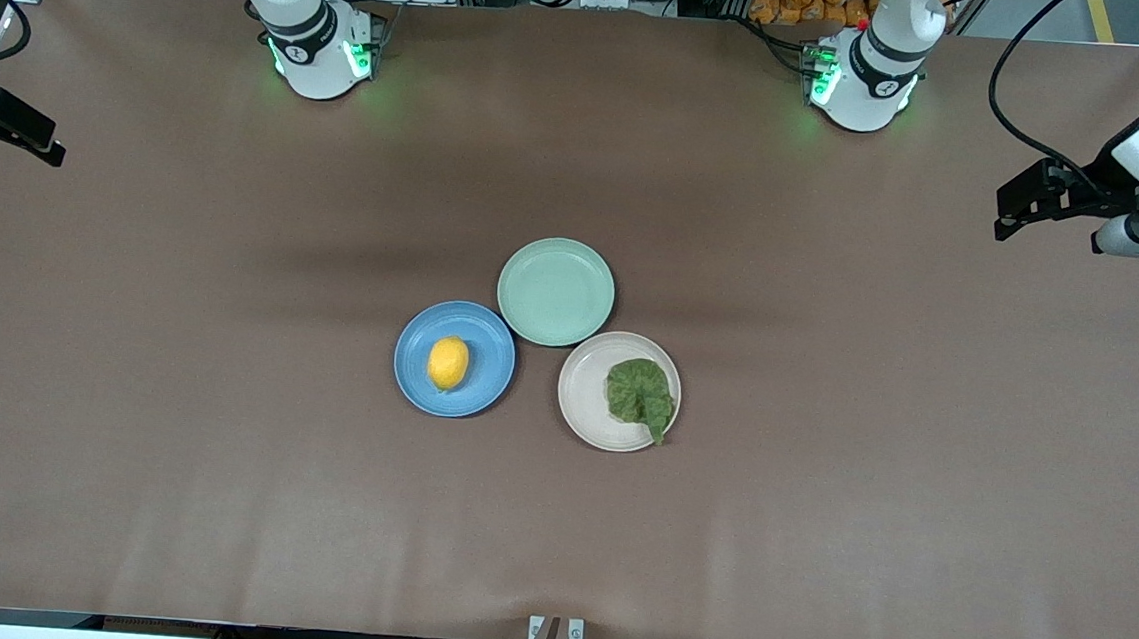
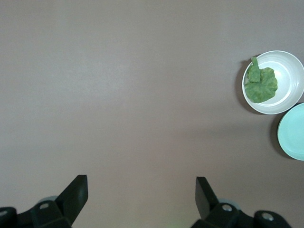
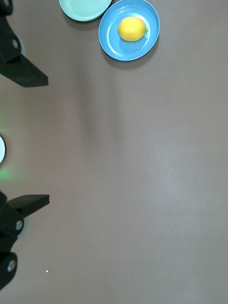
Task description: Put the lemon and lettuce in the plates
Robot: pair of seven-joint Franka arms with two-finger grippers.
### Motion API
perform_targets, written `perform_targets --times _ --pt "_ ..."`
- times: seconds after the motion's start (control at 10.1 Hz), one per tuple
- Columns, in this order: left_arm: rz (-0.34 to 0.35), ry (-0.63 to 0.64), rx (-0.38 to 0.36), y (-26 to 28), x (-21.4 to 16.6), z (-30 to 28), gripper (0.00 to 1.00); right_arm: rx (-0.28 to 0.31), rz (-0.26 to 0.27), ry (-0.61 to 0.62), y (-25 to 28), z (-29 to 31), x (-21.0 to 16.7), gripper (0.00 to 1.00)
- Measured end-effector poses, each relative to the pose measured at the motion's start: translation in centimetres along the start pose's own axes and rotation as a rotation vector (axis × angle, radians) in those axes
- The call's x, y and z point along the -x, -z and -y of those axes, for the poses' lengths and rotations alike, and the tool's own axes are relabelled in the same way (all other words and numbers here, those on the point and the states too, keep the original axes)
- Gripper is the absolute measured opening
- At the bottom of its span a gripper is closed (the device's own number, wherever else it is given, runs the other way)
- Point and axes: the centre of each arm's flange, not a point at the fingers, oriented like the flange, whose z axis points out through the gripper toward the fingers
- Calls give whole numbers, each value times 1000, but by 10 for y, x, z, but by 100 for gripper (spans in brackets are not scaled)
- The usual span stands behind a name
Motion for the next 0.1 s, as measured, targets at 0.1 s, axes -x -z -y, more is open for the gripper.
perform_targets --times 0.1 --pt "-1 0 0 0 0 0 100 0 -2 0 1 0 1 100"
